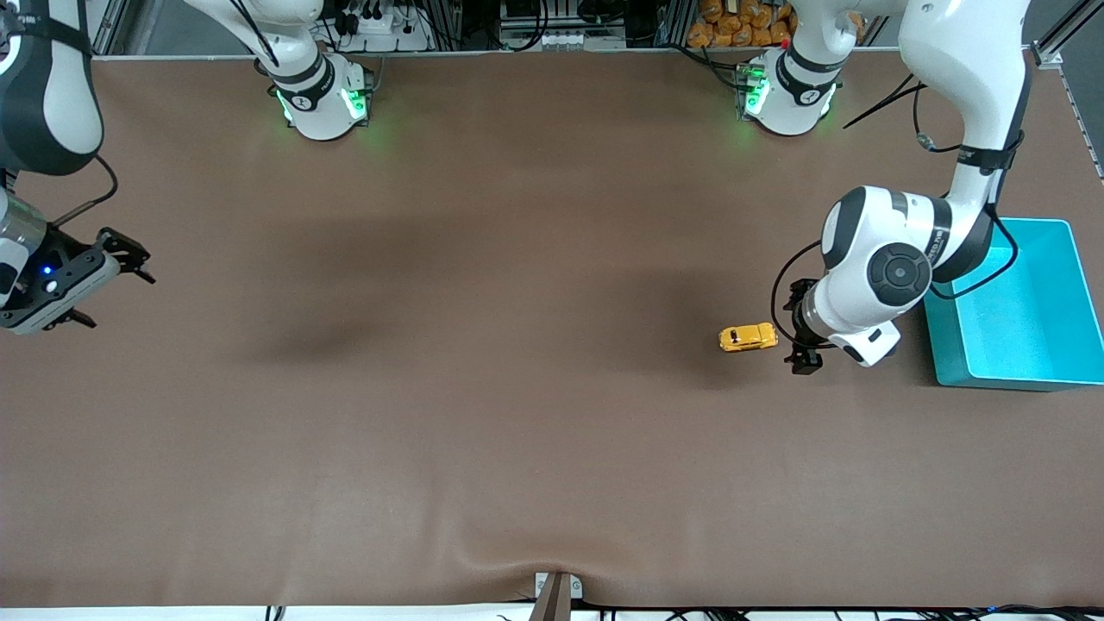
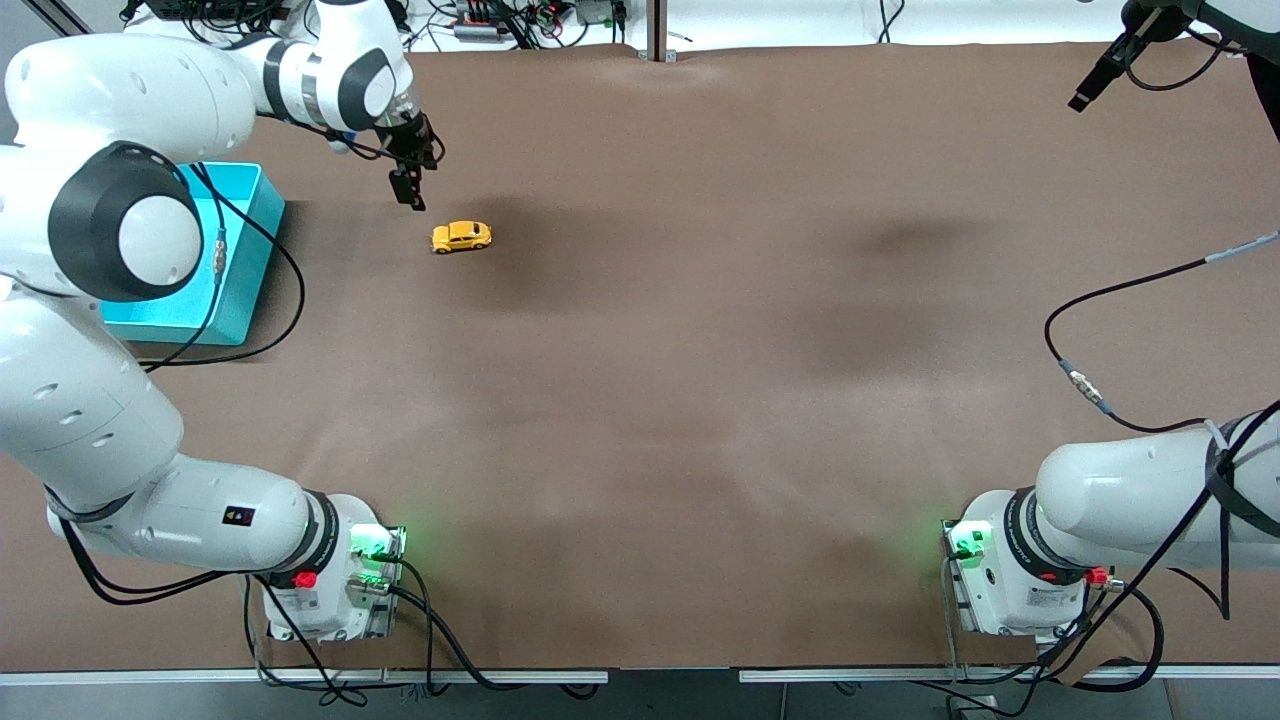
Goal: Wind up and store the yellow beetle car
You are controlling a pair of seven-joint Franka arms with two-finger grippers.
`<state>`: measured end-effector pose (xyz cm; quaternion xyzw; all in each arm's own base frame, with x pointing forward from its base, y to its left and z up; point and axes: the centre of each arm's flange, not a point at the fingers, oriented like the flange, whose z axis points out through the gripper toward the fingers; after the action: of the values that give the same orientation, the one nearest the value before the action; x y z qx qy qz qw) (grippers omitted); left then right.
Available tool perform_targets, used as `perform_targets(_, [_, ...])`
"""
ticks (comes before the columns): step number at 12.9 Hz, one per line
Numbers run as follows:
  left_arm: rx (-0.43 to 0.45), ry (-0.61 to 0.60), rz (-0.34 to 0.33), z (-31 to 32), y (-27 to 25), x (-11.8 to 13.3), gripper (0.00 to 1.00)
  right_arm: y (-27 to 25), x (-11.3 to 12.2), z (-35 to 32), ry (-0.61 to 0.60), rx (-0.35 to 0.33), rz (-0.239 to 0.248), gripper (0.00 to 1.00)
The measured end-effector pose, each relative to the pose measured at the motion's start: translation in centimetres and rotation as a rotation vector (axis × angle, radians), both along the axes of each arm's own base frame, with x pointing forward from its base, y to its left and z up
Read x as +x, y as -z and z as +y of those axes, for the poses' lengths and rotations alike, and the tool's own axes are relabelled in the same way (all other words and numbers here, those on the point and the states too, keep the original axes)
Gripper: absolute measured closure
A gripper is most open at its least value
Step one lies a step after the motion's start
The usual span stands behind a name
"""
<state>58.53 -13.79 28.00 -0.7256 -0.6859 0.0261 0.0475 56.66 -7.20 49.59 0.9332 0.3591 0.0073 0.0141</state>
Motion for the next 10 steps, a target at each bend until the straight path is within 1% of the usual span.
perform_targets(2, [0.003,0.006,0.011,-1.0,1.3,-0.9,0.0,-0.6,-0.5,0.3,0.077,0.002,0.011,0.0])
perform_targets(4, [0.0,0.013,0.019,-2.0,3.0,-1.7,0.0,-0.9,-0.8,0.3,0.119,0.002,0.01,0.0])
perform_targets(7, [-0.015,-0.037,-0.008,-3.4,5.0,-1.8,0.0,-1.2,-1.0,0.2,0.138,0.002,0.01,0.0])
perform_targets(10, [-0.025,-0.053,-0.035,-3.9,6.5,-1.6,0.0,-1.3,-1.0,0.1,0.142,0.001,0.008,0.0])
